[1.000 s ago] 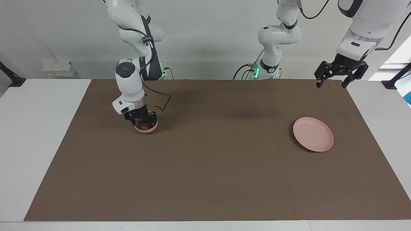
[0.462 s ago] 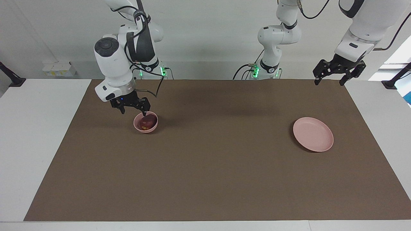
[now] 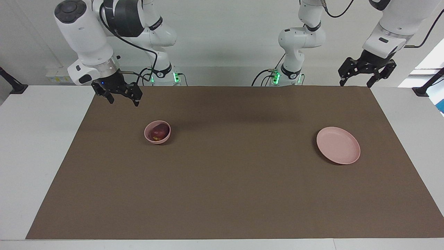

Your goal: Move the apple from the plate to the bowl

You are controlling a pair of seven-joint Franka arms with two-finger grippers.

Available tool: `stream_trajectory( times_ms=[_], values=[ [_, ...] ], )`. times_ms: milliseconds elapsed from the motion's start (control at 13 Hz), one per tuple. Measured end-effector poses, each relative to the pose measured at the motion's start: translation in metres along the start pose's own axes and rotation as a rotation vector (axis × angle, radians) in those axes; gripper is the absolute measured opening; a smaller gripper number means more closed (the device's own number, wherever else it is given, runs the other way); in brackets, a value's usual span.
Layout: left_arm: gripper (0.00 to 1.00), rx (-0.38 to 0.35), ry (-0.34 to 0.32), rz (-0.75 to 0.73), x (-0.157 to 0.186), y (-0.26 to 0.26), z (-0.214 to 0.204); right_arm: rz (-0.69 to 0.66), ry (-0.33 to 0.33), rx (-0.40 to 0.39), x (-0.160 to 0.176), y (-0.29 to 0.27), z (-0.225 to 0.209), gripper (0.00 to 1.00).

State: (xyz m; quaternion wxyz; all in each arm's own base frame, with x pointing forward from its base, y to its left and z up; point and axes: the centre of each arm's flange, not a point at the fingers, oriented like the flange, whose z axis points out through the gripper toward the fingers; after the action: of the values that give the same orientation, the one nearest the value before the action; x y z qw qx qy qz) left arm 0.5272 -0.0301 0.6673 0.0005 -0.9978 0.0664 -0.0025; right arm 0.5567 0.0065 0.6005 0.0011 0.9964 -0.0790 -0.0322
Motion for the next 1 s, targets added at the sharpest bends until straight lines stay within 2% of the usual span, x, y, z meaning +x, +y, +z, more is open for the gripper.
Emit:
stream_trajectory(
  times_ms=[308, 769, 1000],
  values=[
    [1.0, 0.0, 0.0, -0.004, -0.001, -0.002, -0.001, 0.009, -0.013, 0.02, -0.01, 0.006, -0.034, 1.0],
    [1.0, 0.0, 0.0, -0.004, -0.001, -0.002, -0.001, 0.008, -0.025, 0.034, -0.013, 0.005, -0.037, 1.0],
    [1.0, 0.0, 0.0, -0.004, -0.001, -0.002, -0.001, -0.012, -0.015, -0.01, -0.013, 0.003, -0.038, 1.0]
  ],
)
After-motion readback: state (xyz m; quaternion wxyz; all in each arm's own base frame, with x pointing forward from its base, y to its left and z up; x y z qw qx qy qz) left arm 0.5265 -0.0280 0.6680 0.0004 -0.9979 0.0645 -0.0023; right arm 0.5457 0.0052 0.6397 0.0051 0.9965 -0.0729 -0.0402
